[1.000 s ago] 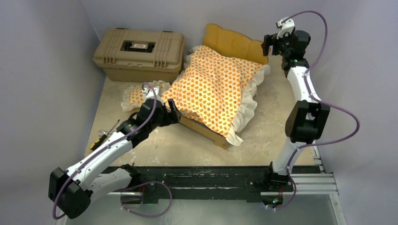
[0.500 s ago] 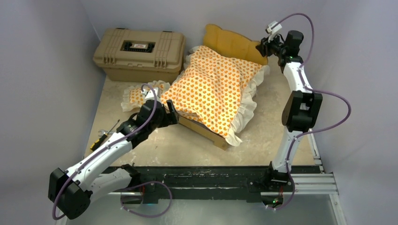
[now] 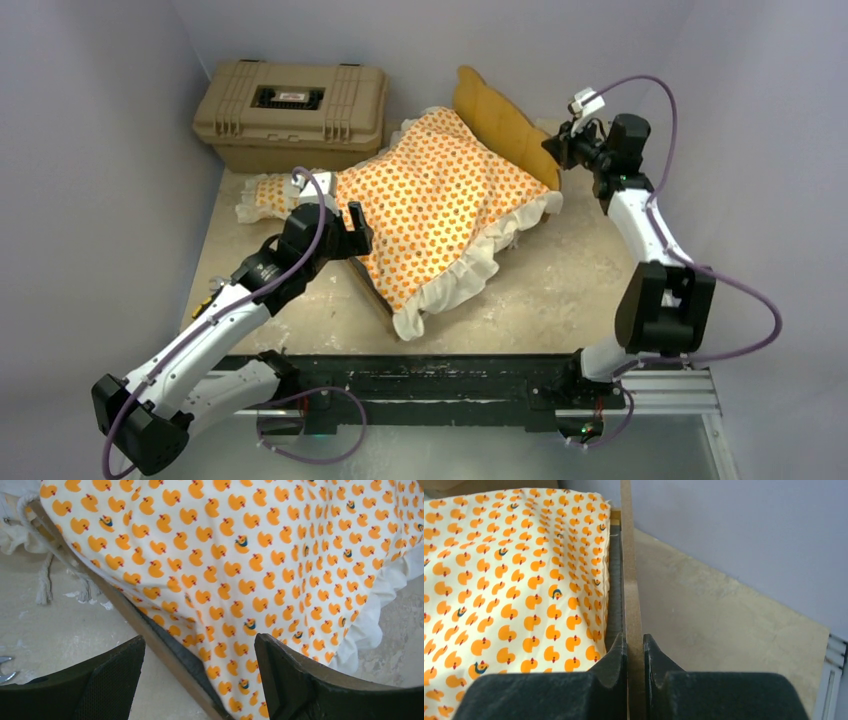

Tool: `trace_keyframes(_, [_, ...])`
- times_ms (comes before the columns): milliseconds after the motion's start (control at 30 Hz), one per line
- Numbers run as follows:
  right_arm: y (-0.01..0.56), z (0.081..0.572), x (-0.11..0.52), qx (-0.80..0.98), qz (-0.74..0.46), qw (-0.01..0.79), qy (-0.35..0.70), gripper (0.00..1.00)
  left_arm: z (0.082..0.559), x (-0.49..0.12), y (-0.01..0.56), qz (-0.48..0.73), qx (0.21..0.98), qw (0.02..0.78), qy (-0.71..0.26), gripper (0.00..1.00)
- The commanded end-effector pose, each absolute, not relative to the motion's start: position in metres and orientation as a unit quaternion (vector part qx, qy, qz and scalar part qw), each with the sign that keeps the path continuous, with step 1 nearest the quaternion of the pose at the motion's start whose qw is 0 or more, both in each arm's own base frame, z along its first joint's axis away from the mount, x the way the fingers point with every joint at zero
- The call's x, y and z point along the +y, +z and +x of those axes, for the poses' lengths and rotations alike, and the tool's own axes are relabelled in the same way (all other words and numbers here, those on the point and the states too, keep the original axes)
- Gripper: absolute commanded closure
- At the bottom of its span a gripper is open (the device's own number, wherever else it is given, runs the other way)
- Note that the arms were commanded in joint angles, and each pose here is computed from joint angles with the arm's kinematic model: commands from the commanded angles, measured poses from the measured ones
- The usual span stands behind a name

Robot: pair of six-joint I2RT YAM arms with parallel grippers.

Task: Set up the pet bed
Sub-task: Adjust the bed frame at the center of the board, then cross the ropes on the bed frame.

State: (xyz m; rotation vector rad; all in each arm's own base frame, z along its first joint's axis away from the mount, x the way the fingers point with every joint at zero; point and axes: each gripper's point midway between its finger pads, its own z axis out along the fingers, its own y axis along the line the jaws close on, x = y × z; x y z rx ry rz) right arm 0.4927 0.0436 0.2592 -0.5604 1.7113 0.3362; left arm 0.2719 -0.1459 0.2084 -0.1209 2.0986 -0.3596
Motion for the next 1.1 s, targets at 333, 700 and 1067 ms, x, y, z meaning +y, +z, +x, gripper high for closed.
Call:
trace_keyframes(333, [0.274, 0.384, 0.117, 0.728, -0.107, 0.636, 0.233, 1.00, 0.271, -0.207, 0.251, 0.119, 0.833, 0.478, -0.251, 0.21])
trace_keyframes(700, [0.282, 0.363, 0.131, 0.751, -0.059, 0.612, 0.239, 0.63, 0.267, -0.296, 0.222, 0.231, 0.841, 0.413, -0.263, 0.22])
trace_keyframes(1067, [0.297, 0.310, 0.081, 0.787, 0.073, 0.586, 0.176, 0.22, 0.268, -0.373, 0.169, 0.330, 0.838, 0.413, -0.135, 0.22])
